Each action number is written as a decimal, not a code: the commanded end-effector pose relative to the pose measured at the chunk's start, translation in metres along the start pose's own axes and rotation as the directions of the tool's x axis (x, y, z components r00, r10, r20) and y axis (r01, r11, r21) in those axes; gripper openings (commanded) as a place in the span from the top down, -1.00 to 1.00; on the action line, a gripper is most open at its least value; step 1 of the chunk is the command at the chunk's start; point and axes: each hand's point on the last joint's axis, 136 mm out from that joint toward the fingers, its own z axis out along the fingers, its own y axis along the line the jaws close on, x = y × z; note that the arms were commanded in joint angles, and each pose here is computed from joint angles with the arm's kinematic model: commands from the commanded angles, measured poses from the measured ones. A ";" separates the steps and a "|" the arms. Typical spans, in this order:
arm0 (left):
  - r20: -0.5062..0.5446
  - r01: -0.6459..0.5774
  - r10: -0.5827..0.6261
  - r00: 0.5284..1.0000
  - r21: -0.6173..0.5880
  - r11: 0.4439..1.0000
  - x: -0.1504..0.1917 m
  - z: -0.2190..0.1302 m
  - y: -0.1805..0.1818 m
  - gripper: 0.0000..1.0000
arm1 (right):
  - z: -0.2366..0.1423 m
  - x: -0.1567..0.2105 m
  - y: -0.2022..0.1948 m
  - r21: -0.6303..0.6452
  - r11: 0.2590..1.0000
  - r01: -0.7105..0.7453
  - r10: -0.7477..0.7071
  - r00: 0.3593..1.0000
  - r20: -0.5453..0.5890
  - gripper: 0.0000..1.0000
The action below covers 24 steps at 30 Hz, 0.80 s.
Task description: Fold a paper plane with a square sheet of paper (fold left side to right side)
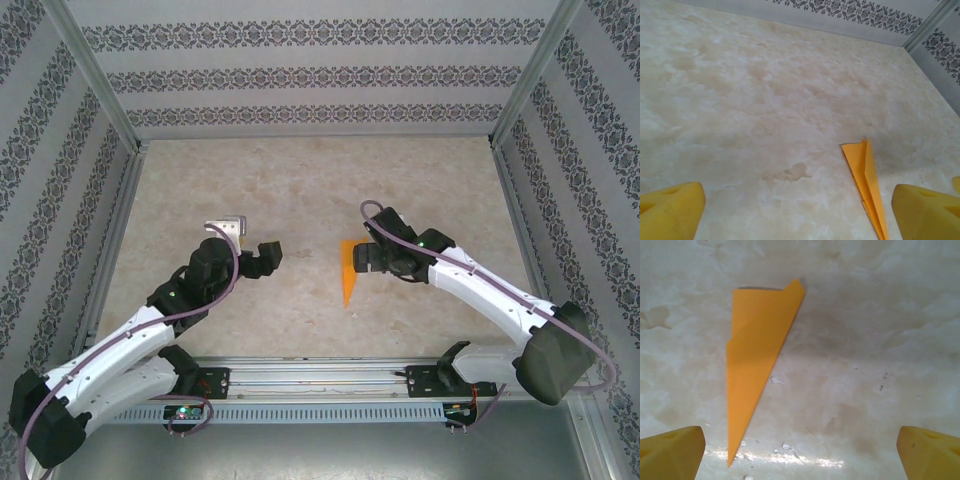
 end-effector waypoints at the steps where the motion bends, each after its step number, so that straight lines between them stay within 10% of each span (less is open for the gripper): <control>1: 0.035 -0.048 0.050 0.998 -0.037 0.998 -0.006 -0.005 0.010 -0.98 | -0.013 -0.005 -0.013 0.093 0.996 -0.001 -0.003 0.999 0.038 -0.96; 24: 0.011 -0.146 0.147 0.989 -0.083 0.986 0.015 -0.022 0.031 -1.00 | 0.017 -0.008 0.058 0.243 0.966 0.086 -0.065 0.994 -0.092 -0.96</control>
